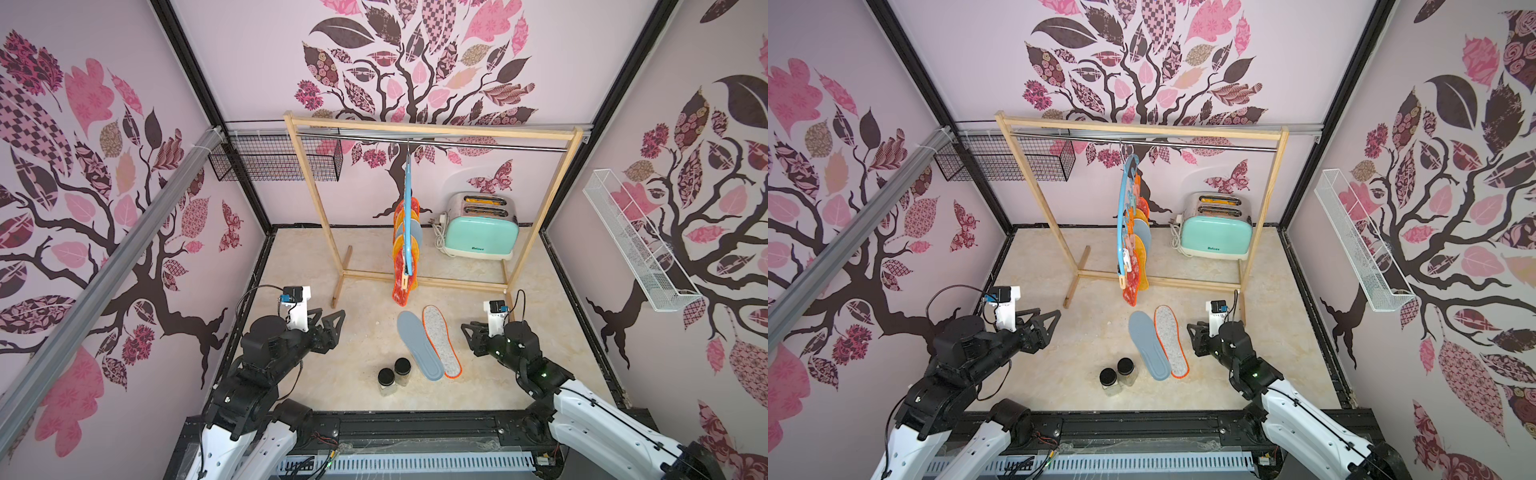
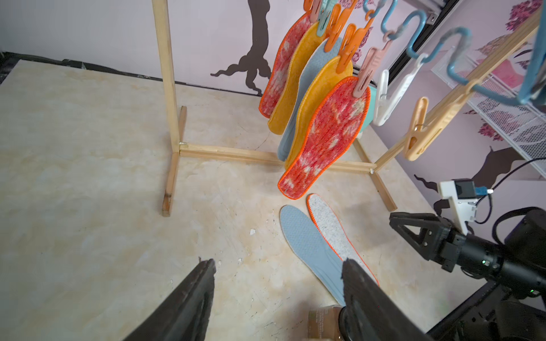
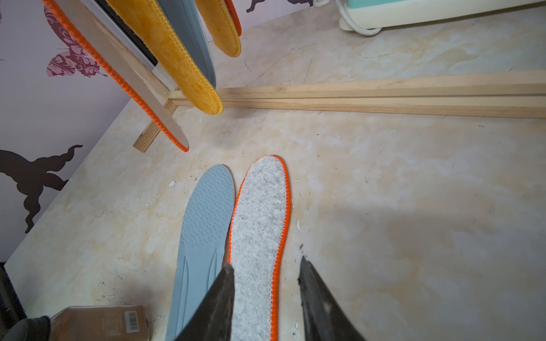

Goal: Take the shoe insoles off the hanger
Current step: Remove the insole from the hanger.

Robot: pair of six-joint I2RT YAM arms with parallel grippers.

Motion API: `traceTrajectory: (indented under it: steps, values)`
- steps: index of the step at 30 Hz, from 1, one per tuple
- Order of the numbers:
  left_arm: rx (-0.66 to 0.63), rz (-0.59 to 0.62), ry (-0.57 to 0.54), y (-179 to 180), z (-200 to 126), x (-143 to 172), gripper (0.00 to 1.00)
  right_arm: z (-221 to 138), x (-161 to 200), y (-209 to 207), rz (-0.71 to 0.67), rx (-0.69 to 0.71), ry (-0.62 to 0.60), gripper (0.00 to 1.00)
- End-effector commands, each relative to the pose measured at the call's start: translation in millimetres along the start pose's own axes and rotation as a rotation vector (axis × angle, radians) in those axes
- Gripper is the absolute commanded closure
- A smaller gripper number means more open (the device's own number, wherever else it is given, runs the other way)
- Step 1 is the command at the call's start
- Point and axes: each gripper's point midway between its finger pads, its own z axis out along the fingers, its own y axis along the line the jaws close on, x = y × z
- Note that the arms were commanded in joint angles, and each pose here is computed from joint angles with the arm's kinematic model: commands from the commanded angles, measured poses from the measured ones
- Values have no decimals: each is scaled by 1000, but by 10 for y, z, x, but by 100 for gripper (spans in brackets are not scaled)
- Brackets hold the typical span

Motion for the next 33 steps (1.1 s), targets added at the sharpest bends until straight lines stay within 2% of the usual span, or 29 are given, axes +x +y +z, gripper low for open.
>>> traceTrajectory:
  steps: [1,9,13,16,21,29,33]
  values:
    - [15,27,24,-15,3,78,28,-9,-124,36,-9,-1,-26,61]
    - [31,37,-20,-49,-99,36,28,-13,-150,101,-15,-35,-32,60]
    - [39,36,-22,-61,-99,37,28,-20,-289,328,-47,-159,-104,60]
    - [53,38,-2,-84,-66,61,28,16,-414,598,-82,-280,-101,59]
    - [84,43,14,-139,-48,79,29,153,-766,999,-116,-414,-92,56]
    - [84,42,23,-136,-27,95,29,460,-1416,1429,-221,-496,-130,51]
    - [95,43,23,-155,-28,99,28,578,-1711,1540,-264,-490,-175,48]
